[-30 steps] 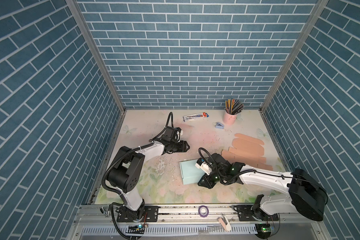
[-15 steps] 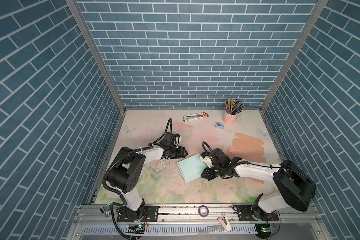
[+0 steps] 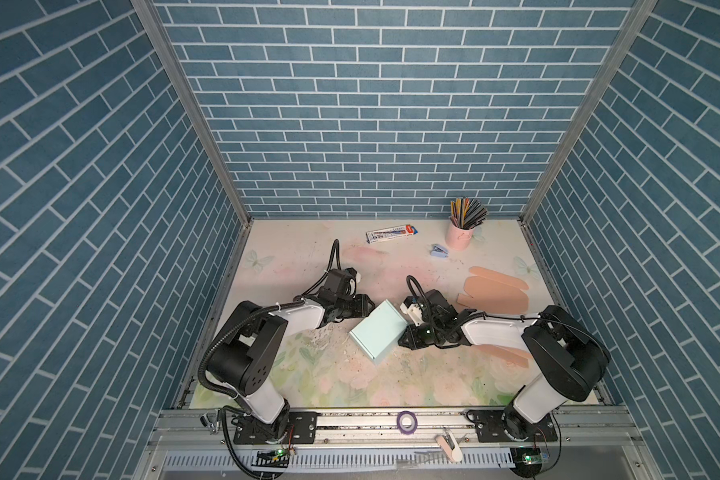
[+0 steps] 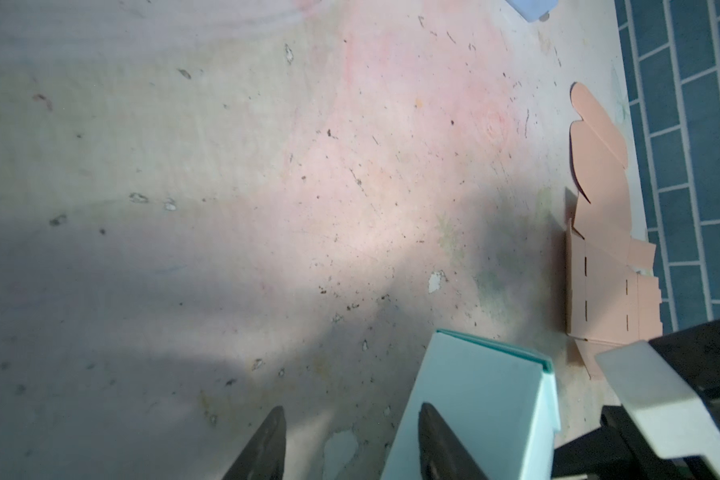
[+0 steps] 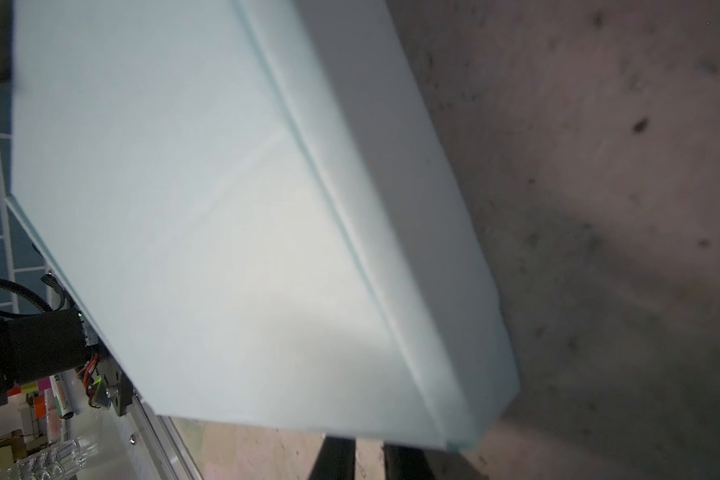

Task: Fold the paper box

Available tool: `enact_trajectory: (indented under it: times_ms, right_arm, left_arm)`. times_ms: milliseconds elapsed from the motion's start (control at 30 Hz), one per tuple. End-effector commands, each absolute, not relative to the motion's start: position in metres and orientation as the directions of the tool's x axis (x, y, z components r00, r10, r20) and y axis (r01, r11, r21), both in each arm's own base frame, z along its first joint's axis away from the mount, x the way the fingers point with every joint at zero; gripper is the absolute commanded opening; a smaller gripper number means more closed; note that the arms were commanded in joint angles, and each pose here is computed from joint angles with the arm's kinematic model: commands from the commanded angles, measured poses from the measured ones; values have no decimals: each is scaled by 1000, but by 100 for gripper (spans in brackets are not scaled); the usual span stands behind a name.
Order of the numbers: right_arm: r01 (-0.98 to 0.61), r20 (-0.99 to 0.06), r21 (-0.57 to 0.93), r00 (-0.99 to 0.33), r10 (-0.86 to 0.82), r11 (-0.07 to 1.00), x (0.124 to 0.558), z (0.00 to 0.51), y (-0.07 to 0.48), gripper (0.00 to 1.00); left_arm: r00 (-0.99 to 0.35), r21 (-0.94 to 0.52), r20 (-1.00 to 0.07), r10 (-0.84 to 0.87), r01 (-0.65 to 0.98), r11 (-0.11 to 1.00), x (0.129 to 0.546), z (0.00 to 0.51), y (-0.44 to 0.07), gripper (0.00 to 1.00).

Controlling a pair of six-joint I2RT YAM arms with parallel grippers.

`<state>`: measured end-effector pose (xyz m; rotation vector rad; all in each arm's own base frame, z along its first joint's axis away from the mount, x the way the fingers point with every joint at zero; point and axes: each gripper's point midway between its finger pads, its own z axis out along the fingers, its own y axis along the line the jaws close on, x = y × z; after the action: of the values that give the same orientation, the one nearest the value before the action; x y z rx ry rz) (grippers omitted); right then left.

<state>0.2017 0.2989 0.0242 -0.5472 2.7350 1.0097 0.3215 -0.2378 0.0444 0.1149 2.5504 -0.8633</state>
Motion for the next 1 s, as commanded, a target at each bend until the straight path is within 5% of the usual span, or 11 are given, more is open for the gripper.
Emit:
enact_trajectory:
  times_ms: [0,967]
  right_arm:
    - [-431,-444,611,-881,-164,664,248,55,326,16]
    - [-459,-543,697,-840,-13,550,290,92,367,16]
  left_arm:
    - [-943,-575,-332,0,202,793,287,20,-246,49]
    - [-952,-552,-306,-12,168,817,282,8,-242,36]
